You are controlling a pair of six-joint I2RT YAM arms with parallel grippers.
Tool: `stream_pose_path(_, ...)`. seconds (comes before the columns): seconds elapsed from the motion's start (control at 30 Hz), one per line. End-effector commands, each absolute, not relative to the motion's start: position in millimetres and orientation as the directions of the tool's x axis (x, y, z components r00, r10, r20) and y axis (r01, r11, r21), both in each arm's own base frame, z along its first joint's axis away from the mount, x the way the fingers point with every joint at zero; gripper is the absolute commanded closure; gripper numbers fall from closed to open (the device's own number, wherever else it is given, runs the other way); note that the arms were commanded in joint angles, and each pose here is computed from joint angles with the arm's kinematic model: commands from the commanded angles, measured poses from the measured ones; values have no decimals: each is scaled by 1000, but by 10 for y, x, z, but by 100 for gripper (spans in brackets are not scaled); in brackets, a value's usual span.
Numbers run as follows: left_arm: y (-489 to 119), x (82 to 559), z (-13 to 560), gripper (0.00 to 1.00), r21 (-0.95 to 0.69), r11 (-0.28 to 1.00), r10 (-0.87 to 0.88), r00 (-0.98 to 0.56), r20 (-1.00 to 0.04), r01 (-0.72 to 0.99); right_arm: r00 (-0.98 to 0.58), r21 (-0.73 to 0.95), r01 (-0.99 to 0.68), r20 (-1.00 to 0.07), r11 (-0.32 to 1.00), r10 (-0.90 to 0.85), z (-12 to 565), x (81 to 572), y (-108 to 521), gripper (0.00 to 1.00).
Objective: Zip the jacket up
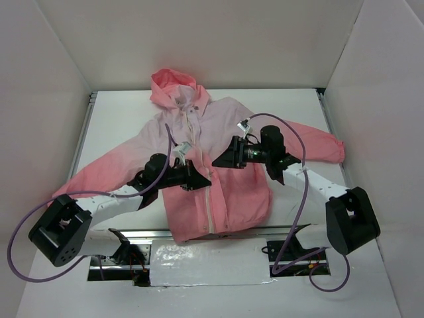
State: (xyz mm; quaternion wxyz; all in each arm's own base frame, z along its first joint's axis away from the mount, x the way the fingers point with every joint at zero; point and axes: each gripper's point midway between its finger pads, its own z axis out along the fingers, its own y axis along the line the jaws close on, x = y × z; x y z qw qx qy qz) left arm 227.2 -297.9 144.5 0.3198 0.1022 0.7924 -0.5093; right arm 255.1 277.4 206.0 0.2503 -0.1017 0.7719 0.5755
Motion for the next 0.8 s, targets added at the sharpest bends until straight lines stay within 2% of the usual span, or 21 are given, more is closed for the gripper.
stream_pose_path(0.0,-3149,2133,1942,100,-752,224,-167,-736,-656,620,-808,795,-541,-582,275,92,2082,2473,2787,39)
stream_pose_path(0.17,-3203,2097,2013,100,-752,167,-152,-737,-658,637,-809,784,-521,-579,338,97,1881,2539,2769,40)
stream_pose_path(0.4,-3212,2097,1988,100,-755,161,-145,-742,-655,635,-825,798,-497,-556,340,100,1743,2613,2807,41)
stream_pose_path(0.47,-3203,2113,1959,100,-759,174,-147,-745,-650,628,-830,804,-494,-550,331,96,1736,2608,2817,41)
stream_pose_path(0.5,-3201,2116,1952,100,-760,179,-147,-746,-649,625,-831,807,-495,-548,322,95,1744,2592,2822,46)
stream_pose_path(0.6,-3181,2145,1908,100,-760,204,-150,-748,-647,617,-829,812,-513,-553,279,86,1810,2497,2840,51)
stream_pose_path(0.77,-3143,2211,1870,100,-761,235,-164,-747,-644,605,-827,816,-526,-557,239,81,1856,2359,2823,51)
